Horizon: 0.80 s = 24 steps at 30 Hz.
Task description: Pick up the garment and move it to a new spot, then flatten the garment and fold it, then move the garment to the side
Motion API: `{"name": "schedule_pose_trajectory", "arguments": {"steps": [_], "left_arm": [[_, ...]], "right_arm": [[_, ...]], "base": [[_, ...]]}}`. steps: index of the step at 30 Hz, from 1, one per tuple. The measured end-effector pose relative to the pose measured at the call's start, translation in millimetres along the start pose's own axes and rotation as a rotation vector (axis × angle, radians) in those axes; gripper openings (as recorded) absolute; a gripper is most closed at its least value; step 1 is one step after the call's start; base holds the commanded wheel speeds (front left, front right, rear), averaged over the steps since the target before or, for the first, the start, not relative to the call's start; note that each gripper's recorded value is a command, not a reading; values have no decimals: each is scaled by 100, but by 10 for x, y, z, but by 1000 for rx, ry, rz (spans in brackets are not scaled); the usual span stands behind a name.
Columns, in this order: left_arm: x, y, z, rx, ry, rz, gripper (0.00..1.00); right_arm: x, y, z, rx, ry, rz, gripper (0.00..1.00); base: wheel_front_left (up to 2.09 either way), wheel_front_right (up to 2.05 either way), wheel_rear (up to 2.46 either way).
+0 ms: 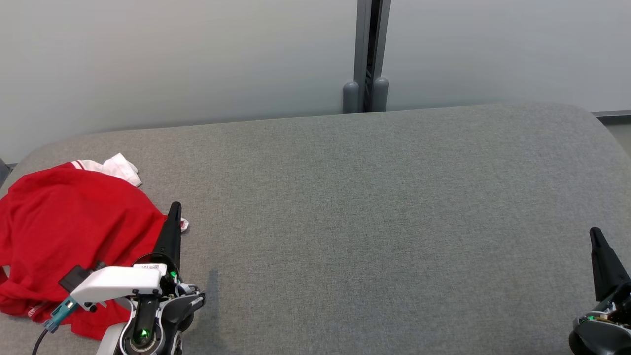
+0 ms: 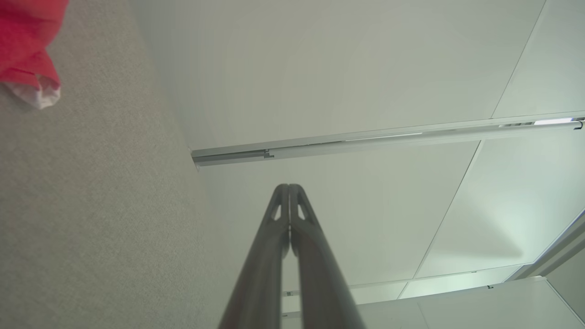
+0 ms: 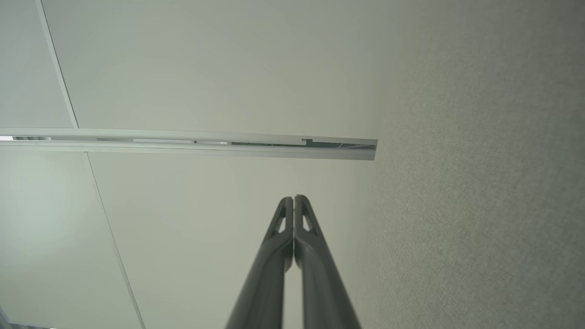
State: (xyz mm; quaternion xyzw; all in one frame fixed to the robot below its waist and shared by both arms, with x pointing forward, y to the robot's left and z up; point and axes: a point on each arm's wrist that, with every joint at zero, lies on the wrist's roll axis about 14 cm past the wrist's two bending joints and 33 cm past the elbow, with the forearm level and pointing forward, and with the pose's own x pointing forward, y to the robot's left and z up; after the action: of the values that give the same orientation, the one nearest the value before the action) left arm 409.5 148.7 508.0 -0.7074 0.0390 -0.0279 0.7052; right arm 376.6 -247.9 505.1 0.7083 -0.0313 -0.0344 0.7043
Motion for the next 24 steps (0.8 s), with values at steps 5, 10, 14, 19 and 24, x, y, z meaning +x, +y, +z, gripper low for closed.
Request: {"name": "schedule_pose_trajectory", "arguments": {"steps": [5,10,14,19,24], "left_arm": [[0,0,0,0,0,0,0],[0,0,0,0,0,0,0],[0,0,0,0,0,0,0],[0,0,0,0,0,0,0],[0,0,0,0,0,0,0]], "right_arm": [[0,0,-1,0,0,0,0],[0,0,0,0,0,0,0],[0,0,0,0,0,0,0],[0,0,0,0,0,0,0],[0,0,-1,0,0,0,0]], "base": [[0,0,0],[0,0,0],[0,0,0],[0,0,0],[0,0,0]]}}
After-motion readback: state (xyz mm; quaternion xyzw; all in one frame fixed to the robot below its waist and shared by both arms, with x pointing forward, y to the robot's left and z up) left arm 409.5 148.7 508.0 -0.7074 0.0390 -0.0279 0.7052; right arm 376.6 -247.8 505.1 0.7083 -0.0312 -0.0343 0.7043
